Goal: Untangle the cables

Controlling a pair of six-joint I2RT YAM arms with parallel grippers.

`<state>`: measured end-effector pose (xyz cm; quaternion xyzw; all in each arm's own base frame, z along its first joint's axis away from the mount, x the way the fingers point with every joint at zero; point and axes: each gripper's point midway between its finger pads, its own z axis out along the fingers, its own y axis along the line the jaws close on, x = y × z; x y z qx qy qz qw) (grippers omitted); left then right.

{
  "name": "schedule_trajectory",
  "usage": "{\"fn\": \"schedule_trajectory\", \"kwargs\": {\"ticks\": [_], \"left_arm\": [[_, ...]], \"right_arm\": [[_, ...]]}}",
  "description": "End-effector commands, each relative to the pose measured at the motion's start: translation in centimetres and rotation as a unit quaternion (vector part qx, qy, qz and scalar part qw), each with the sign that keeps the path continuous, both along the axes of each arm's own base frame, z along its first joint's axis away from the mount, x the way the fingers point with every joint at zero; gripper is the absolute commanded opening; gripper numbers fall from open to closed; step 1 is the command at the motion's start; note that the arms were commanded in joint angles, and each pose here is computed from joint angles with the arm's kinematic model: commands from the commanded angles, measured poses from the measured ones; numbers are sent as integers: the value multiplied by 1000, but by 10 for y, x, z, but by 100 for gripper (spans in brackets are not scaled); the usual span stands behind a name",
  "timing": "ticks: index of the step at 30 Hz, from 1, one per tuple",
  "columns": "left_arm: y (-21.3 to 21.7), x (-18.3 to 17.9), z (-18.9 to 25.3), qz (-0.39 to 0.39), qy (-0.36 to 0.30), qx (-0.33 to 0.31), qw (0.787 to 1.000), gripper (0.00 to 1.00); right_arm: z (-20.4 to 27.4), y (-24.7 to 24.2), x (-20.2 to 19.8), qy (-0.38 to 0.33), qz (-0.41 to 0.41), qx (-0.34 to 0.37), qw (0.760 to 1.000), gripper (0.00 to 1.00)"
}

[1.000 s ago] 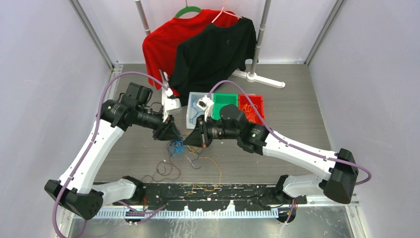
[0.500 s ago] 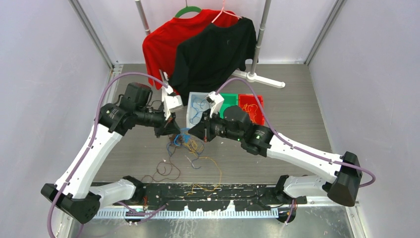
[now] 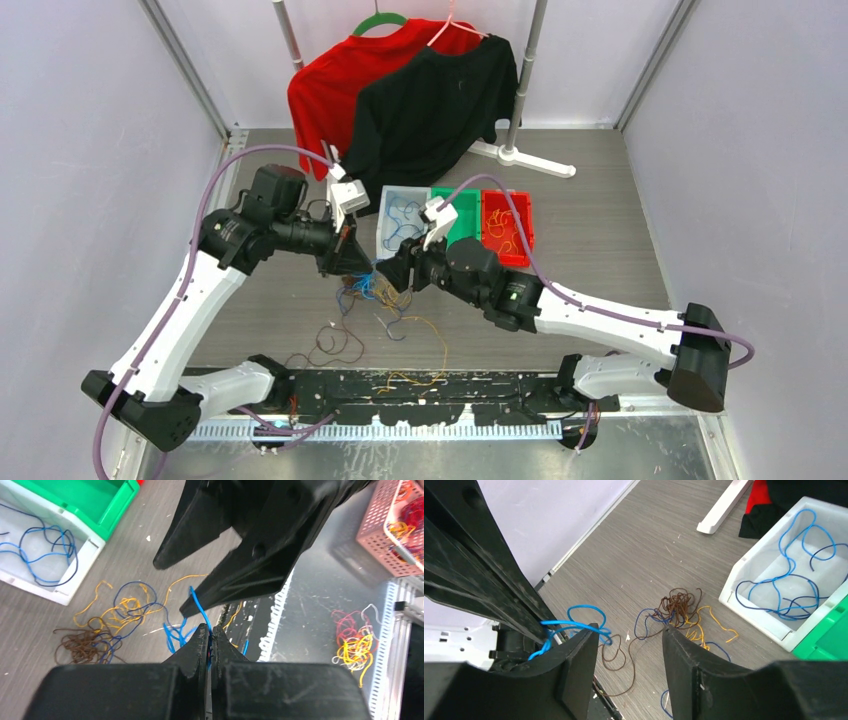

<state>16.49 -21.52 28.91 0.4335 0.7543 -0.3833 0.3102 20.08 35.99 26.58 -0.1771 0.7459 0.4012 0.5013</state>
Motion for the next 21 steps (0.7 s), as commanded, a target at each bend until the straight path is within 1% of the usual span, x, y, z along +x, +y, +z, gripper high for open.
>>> {"fn": "schedule_trajectory", "kwargs": {"ticks": [1, 9, 12, 14, 21], "left_arm": [[-16, -7, 36, -17, 11, -64, 998, 0], [-24, -19, 54, -45, 46, -99, 993, 0], [-26, -25, 61, -61, 53, -111, 991, 0], [-27, -26, 69, -68, 48, -119, 989, 0], [-30, -25, 107, -84, 17, -147, 985, 0]], "right_arm": [[39, 3, 2, -40, -21, 81, 996, 56], [38, 12, 2, -40, -16, 105, 994, 56], [33, 13, 4, -36, -22, 102, 994, 54], [24, 12, 5, -31, -26, 95, 995, 53], [-33, 0, 4, 8, -50, 69, 996, 50]]}}
